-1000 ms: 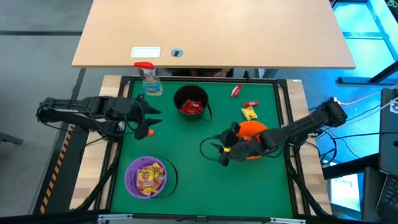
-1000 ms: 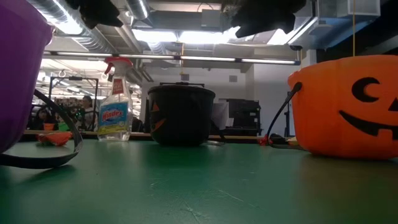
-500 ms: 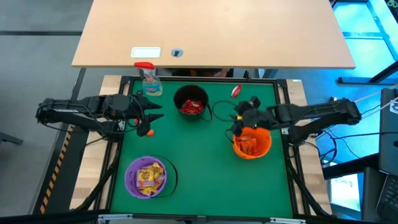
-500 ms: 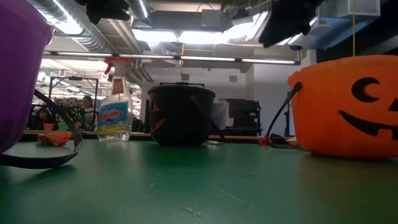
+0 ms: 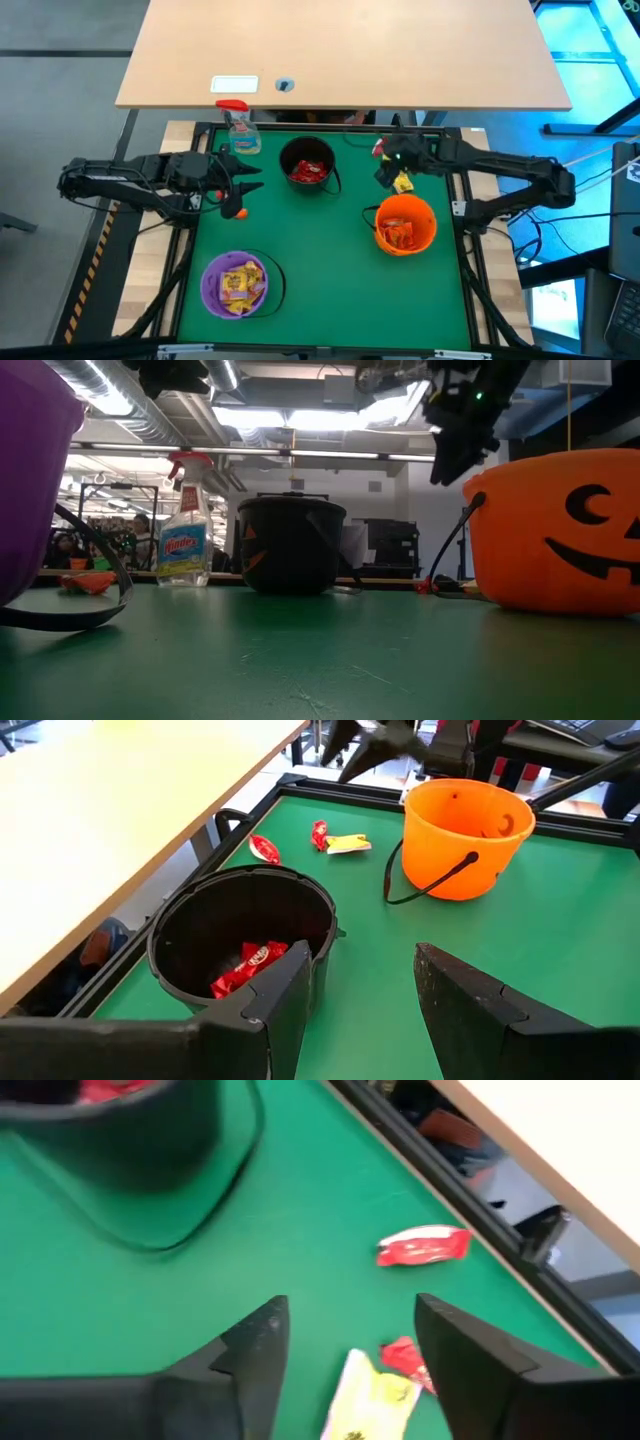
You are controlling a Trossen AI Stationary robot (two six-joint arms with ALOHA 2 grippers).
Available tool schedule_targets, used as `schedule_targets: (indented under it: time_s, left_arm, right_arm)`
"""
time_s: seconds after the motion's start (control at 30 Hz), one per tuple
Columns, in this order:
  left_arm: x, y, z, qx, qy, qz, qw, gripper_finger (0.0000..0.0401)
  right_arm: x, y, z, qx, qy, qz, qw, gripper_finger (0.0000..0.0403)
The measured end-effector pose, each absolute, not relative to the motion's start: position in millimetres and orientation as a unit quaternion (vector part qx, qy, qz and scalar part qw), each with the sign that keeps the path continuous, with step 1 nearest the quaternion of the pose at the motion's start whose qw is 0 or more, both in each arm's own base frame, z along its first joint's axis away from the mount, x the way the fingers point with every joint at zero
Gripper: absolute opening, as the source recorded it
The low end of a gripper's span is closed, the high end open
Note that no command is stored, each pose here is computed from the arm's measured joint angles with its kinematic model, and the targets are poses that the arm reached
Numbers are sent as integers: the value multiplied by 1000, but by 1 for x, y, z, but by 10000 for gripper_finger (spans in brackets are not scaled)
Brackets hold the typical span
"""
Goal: Sort candy
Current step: Put the red candy into the black bucket
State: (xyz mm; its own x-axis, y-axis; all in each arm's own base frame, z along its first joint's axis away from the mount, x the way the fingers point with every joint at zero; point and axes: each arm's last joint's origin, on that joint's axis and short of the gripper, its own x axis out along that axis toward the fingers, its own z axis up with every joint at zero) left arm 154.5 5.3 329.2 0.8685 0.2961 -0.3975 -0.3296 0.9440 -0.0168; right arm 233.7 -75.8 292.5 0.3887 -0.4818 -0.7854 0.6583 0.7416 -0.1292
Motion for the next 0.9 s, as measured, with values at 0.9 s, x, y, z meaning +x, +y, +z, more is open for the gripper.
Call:
schedule_targets:
  time_s: [0.9]
  left_arm:
    - [156,6,328,-17,206,173,963,167]
  right_arm:
    - [247,-211,194,258,461,-447,722,287]
